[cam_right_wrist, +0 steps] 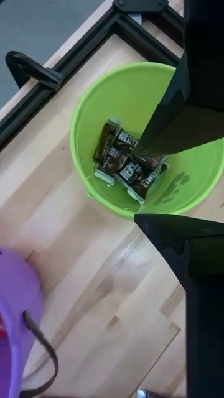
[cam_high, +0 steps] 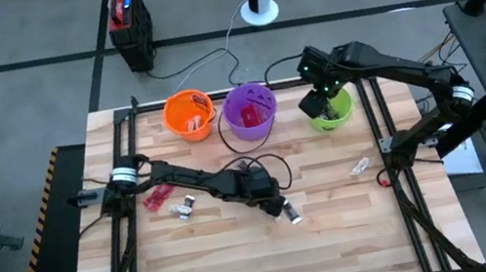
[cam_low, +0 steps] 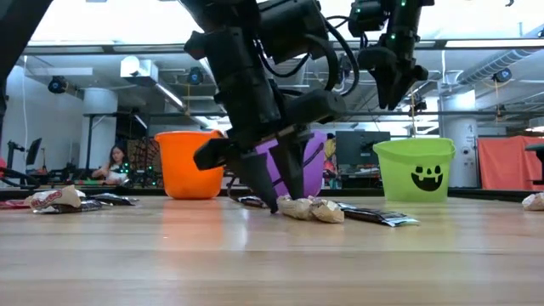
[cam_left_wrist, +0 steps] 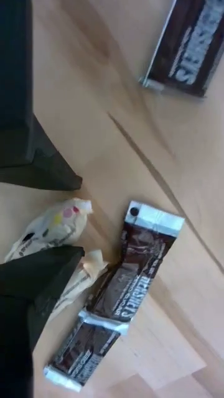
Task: Sort candy by brand, put in halloween buckets
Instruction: Put the white chocolate bar into the orange bucket
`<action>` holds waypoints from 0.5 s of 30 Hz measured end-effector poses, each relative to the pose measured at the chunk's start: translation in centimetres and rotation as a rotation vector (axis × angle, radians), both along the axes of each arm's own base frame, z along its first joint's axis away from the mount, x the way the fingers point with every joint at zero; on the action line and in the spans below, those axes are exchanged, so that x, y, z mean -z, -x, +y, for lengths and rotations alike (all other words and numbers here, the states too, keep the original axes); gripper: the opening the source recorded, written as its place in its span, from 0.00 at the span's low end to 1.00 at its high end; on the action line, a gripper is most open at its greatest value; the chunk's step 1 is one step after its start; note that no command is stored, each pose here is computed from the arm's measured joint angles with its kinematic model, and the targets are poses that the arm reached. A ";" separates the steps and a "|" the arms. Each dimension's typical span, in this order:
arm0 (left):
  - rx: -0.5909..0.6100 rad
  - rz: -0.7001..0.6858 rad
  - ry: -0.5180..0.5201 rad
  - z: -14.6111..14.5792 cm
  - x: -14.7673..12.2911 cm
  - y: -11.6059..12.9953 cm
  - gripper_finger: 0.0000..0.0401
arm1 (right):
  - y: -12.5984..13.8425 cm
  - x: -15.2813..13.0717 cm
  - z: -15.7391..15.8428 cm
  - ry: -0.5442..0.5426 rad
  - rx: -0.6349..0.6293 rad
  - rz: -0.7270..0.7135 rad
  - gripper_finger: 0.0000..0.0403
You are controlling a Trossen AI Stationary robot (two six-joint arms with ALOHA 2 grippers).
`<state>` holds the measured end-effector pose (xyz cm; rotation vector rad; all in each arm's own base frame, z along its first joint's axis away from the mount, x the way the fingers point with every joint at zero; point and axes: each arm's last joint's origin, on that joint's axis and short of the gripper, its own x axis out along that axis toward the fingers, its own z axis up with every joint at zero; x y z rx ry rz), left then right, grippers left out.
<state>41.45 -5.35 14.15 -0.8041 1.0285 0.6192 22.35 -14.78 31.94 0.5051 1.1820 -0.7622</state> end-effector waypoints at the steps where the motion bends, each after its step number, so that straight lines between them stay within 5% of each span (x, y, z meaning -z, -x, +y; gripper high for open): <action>1: 0.002 -0.001 -0.012 0.0 0.0 0.0 0.32 | 0.0 0.1 0.0 -0.003 0.000 0.004 0.37; 8: 0.007 -0.011 -0.023 0.1 -0.1 -0.1 0.03 | 0.0 0.8 0.0 -0.006 0.000 0.009 0.37; 15: 0.064 -0.004 -0.006 0.2 -3.0 1.1 0.00 | -0.1 0.9 0.0 -0.003 -0.001 0.006 0.37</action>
